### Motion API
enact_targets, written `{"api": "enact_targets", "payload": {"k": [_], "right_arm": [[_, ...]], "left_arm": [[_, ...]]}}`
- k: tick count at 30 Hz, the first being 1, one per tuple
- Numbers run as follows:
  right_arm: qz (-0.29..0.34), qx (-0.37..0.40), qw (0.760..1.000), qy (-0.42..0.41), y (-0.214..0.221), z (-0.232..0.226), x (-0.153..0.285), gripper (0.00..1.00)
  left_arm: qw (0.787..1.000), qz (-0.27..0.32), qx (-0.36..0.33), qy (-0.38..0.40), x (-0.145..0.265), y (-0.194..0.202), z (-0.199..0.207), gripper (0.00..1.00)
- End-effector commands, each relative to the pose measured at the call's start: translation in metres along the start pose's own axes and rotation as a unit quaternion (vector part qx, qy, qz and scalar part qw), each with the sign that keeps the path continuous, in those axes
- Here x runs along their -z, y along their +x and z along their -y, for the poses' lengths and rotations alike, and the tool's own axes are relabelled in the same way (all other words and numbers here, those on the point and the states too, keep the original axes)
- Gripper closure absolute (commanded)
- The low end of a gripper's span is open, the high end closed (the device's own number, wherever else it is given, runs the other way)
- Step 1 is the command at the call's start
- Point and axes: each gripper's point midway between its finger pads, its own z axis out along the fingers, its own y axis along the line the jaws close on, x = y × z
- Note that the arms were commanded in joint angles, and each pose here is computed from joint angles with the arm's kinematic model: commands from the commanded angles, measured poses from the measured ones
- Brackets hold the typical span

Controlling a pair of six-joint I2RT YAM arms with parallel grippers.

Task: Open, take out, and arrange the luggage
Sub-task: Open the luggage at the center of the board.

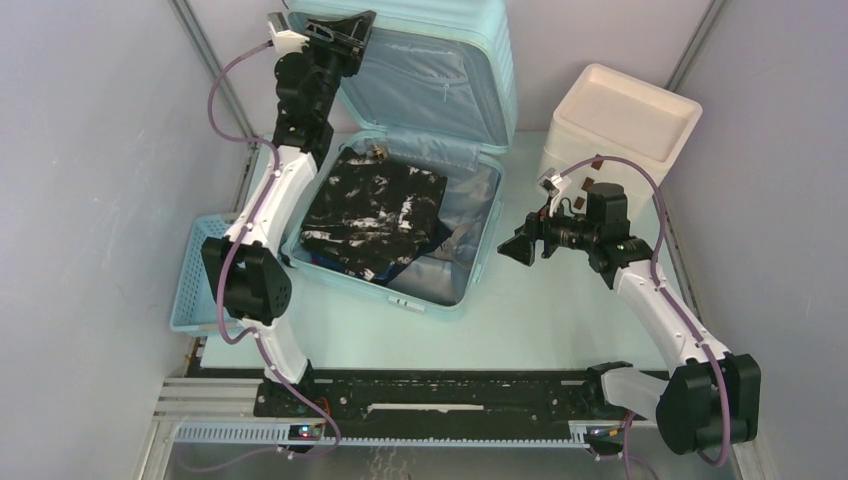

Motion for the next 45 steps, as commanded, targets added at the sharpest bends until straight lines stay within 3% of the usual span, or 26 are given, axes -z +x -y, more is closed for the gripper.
{"api": "enact_targets", "payload": {"k": [1, 9, 17, 20, 25, 33, 45], "right_arm": [[0.020, 0.012, 1.000, 0.006, -0.013, 0.000, 0.003, 0.14], [0.027, 0.008, 1.000, 0.013, -0.016, 0.003, 0.007, 0.14], [0.037, -0.008, 0.999, 0.036, -0.021, 0.010, 0.008, 0.13], [0.039, -0.009, 0.998, 0.038, -0.022, 0.011, 0.009, 0.13], [0.039, -0.010, 0.998, 0.041, -0.022, 0.012, 0.009, 0.13], [0.043, -0.018, 0.998, 0.051, -0.023, 0.016, 0.010, 0.13], [0.044, -0.021, 0.997, 0.056, -0.024, 0.019, 0.011, 0.12]], "left_arm": [[0.999, 0.020, -0.023, 0.010, -0.002, -0.018, 0.018, 0.45], [0.999, -0.002, -0.038, 0.032, -0.012, -0.016, 0.039, 0.25], [0.998, -0.026, -0.020, 0.059, -0.028, -0.005, 0.058, 0.25], [0.998, -0.018, -0.010, 0.056, -0.033, -0.006, 0.059, 0.31], [0.997, 0.001, 0.006, 0.073, -0.040, -0.012, 0.069, 0.32], [0.994, 0.019, 0.056, 0.094, -0.055, -0.007, 0.068, 0.19], [0.989, 0.028, 0.069, 0.128, -0.051, -0.005, 0.086, 0.21]]}}
